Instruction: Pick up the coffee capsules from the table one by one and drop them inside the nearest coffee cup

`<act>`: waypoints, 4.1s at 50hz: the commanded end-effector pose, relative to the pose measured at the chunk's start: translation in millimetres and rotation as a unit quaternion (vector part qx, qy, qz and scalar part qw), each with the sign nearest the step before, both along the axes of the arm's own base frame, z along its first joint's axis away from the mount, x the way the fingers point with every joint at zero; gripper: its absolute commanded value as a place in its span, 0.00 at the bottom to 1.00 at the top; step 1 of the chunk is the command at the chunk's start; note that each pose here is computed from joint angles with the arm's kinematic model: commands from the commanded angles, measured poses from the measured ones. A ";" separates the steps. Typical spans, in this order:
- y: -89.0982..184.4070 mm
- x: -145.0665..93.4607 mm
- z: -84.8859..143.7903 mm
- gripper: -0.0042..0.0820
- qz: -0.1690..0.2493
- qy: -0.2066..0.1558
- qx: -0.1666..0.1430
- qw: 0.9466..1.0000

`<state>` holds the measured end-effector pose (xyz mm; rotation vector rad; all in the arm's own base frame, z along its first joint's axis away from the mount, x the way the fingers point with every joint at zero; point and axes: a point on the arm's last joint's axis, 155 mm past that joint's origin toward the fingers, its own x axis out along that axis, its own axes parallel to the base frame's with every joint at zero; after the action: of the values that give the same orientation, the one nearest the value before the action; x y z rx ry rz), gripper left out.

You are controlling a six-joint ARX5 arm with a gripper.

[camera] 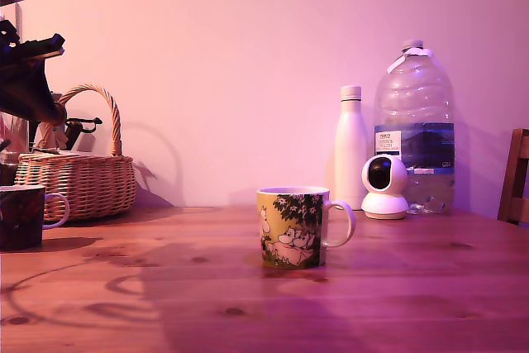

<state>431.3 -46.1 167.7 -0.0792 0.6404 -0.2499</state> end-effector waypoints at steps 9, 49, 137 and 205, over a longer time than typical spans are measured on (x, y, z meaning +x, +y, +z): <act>-10.4 -7.8 -2.3 0.22 -0.010 0.006 -0.001 1.000; 40.7 -22.7 7.2 0.22 0.044 0.015 0.009 0.999; 76.3 17.1 -54.1 0.22 0.077 0.200 0.055 0.975; 72.0 36.4 -42.6 0.95 0.052 0.152 0.074 0.984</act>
<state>462.5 27.4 122.5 -0.0177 0.9687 -0.0770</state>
